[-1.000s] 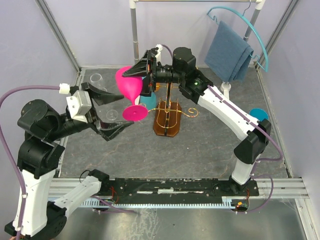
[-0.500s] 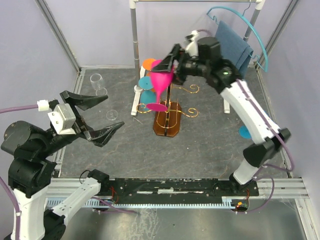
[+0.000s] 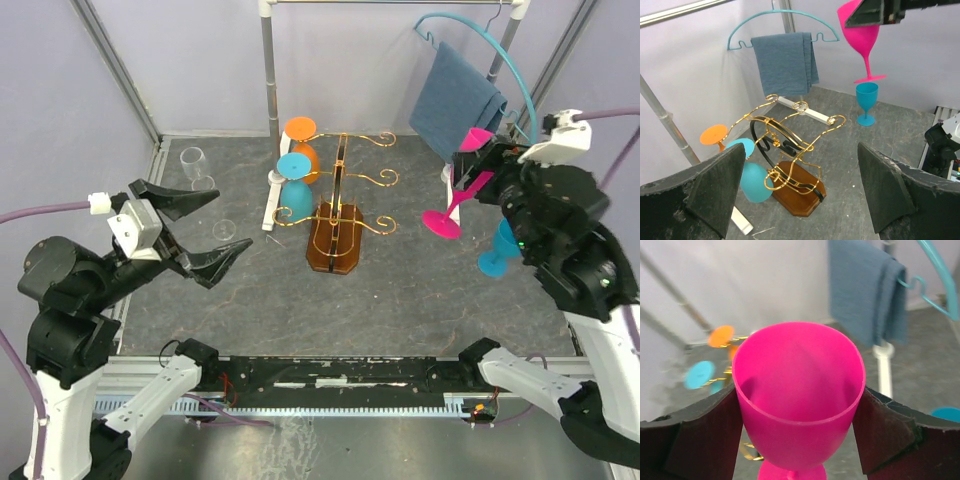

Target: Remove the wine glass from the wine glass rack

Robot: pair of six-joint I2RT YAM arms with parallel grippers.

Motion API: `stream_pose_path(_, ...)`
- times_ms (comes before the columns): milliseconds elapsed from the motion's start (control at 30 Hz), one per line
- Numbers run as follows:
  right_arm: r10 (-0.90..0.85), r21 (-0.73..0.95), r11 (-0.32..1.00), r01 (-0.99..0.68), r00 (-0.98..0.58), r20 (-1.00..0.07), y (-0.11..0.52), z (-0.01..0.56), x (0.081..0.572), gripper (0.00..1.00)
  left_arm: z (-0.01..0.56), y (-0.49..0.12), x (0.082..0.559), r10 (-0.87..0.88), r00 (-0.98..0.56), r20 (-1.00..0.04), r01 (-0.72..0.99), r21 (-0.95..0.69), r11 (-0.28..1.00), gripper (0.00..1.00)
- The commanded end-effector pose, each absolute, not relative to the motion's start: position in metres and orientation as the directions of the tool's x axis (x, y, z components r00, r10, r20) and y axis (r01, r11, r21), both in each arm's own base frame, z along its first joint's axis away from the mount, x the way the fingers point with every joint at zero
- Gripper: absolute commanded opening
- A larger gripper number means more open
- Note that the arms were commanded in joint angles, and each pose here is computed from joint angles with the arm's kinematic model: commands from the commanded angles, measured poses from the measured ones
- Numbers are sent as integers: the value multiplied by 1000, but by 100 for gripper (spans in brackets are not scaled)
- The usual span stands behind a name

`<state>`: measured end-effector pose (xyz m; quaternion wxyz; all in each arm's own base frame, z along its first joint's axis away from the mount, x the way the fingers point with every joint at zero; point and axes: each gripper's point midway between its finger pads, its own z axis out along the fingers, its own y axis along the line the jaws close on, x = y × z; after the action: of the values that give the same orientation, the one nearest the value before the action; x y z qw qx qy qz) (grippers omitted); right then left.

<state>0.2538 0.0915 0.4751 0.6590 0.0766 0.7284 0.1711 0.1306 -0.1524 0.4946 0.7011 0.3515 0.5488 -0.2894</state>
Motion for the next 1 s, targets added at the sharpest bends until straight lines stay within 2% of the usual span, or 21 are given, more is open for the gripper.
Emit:
stream_pose_path(0,171,158,974,164,-74,-982,54,420,291,69,499,-153,135,-73,220,-973,786,133,604,99)
stream_pose_path(167,127,133,957,258,40,-991,43,387,309,67,496,-155,140,-87,207,-974,786,113,608,99)
stream_pose_path(267,68,81,951,299,54,-996,43,365,323,67,495,-155,142,-92,205,-974,785,108,610,99)
stream_pose_path(433,30,71,948,310,133,-991,52,338,347,68,488,-158,150,-116,175,-978,783,67,618,99)
stream_pose_path(600,-17,16,948,318,100,-995,66,290,374,71,465,-151,179,-153,88,-984,709,-46,704,99)
stream_pose_path(767,-27,8,948,317,104,-994,76,260,392,71,422,-134,219,-150,-29,-988,549,-141,824,99)
stream_pose_path(967,-56,-18,949,315,114,-992,84,232,412,69,404,-134,233,-139,-71,-988,513,-156,844,99)
